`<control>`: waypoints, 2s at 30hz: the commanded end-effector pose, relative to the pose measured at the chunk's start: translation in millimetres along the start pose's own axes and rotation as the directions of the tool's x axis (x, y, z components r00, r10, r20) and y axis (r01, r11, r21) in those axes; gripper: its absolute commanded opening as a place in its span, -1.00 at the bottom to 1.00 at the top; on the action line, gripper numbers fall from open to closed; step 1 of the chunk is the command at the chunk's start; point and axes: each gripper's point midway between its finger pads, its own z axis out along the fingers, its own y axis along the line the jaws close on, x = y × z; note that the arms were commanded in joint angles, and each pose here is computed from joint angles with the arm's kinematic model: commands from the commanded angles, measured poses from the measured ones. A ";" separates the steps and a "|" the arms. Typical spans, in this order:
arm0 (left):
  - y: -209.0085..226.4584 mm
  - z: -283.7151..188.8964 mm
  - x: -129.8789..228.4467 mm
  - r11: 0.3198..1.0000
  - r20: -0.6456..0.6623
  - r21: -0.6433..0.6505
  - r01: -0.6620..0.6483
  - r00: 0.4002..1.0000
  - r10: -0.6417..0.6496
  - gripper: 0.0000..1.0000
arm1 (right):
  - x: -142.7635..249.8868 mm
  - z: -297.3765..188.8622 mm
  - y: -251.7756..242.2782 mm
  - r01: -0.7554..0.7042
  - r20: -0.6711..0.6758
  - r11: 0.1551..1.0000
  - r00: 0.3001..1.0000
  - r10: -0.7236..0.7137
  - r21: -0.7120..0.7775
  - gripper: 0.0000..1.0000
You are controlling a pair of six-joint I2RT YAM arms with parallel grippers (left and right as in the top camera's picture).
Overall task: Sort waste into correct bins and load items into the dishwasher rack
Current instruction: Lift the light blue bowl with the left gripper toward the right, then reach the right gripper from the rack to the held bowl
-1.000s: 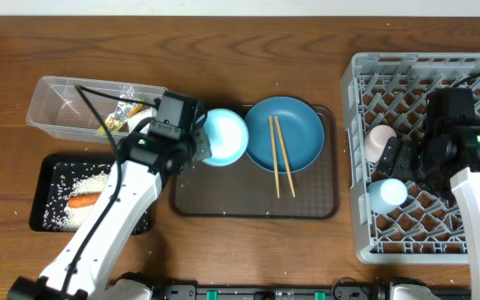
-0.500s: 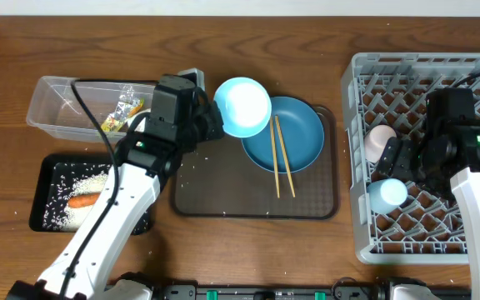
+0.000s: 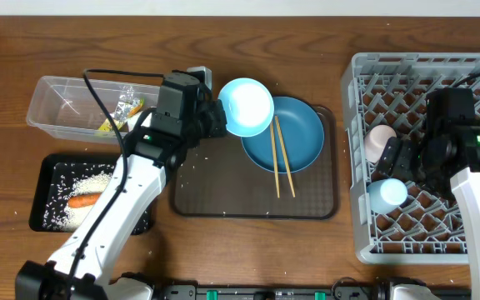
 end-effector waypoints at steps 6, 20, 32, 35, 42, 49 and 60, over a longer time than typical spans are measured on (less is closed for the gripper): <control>-4.5 19.5 6.2 0.995 -0.047 0.056 -0.080 0.995 0.083 -0.88 | -4.4 -4.6 -0.8 -0.005 0.020 1.000 1.000 0.005 0.002 0.98; -26.4 17.1 10.4 0.970 -0.053 0.185 -0.160 0.984 0.172 -0.87 | -4.4 -4.6 -0.8 -0.005 0.020 1.000 1.000 0.005 0.002 0.99; -23.7 18.4 15.0 0.959 -0.054 0.185 -0.214 0.972 0.227 -0.88 | -4.4 -4.6 -0.8 -0.005 0.020 1.000 1.000 0.005 0.002 0.99; -23.7 18.4 15.1 0.959 -0.055 0.185 -0.214 0.972 0.227 -0.88 | -4.4 -4.6 -0.8 -0.005 0.020 1.000 1.000 0.005 0.002 0.99; -23.1 18.8 16.1 0.960 -0.057 0.184 -0.213 0.972 0.227 -0.88 | -4.4 -4.6 -0.8 -0.005 0.020 1.000 1.000 0.005 0.002 0.98; -23.1 18.8 16.2 0.960 -0.057 0.184 -0.213 0.972 0.227 -0.88 | -14.0 -5.0 3.2 -0.007 0.059 1.000 0.998 0.008 -0.014 0.99; -23.1 18.8 16.2 0.960 -0.057 0.184 -0.213 0.972 0.227 -0.88 | -9.5 -7.3 30.2 0.018 0.025 0.986 1.000 -0.014 -0.166 0.99</control>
